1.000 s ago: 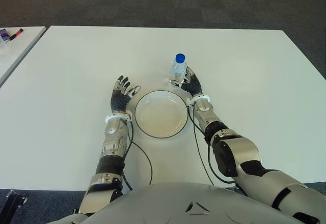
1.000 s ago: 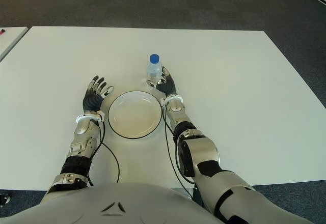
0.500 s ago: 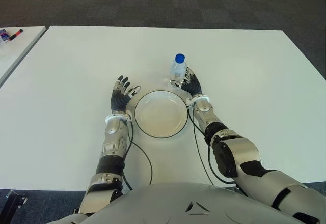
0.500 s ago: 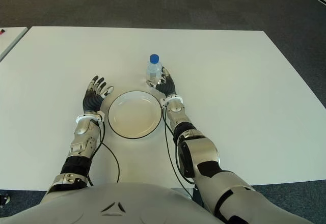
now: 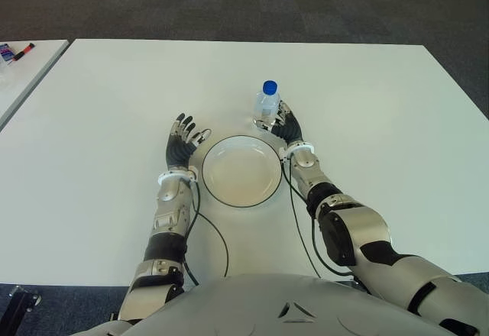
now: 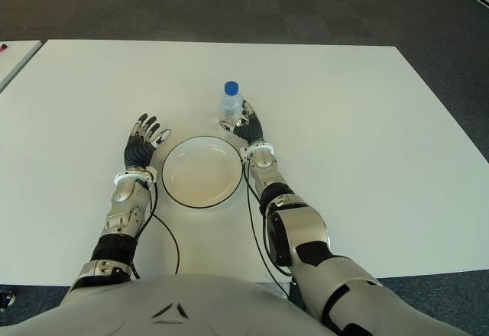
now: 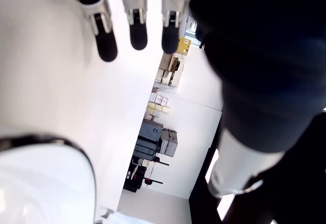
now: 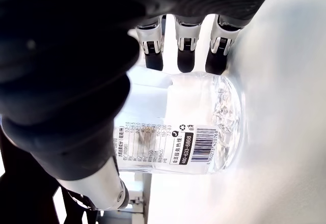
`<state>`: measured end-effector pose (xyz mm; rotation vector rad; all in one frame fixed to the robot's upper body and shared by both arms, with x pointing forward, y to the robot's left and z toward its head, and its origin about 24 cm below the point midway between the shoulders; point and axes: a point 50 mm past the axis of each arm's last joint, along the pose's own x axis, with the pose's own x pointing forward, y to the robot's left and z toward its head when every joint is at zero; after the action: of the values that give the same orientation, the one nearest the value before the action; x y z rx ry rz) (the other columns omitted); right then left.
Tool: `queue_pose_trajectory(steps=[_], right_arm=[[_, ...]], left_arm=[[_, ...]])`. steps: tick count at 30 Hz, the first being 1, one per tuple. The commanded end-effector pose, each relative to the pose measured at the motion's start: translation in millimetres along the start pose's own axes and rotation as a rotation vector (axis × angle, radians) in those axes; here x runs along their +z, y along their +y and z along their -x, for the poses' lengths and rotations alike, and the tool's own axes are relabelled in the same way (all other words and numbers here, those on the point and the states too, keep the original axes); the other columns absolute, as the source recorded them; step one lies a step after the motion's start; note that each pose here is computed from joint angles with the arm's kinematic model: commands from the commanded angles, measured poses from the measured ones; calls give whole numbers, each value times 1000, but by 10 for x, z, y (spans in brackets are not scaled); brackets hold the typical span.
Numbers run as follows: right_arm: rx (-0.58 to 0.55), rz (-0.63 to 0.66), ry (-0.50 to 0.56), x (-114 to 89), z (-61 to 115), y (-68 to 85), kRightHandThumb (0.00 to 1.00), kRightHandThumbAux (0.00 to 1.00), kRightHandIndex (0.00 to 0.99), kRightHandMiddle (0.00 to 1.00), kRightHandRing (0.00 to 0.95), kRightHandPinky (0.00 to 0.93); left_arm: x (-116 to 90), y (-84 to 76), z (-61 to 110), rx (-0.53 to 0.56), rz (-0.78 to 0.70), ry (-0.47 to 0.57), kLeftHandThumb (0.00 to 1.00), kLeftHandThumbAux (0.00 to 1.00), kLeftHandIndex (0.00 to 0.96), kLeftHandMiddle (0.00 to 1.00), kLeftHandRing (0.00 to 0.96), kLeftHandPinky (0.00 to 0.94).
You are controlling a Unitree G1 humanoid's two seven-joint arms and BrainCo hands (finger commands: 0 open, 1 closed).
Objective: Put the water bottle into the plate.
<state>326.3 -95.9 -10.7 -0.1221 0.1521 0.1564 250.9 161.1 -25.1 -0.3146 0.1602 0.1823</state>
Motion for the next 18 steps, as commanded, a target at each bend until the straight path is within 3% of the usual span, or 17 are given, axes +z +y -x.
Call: queue_pose_trajectory(steps=[1, 18], right_arm=[[18, -5, 40, -50, 10, 51, 0, 878, 42, 38, 50, 112], [11, 65, 87, 50, -99, 51, 0, 838, 55, 45, 56, 124]], left_arm=[[-124, -82, 40, -7, 36, 57, 0, 894, 98, 125, 108, 132], [-132, -71, 49, -3, 44, 57, 0, 892, 101, 126, 107, 134]])
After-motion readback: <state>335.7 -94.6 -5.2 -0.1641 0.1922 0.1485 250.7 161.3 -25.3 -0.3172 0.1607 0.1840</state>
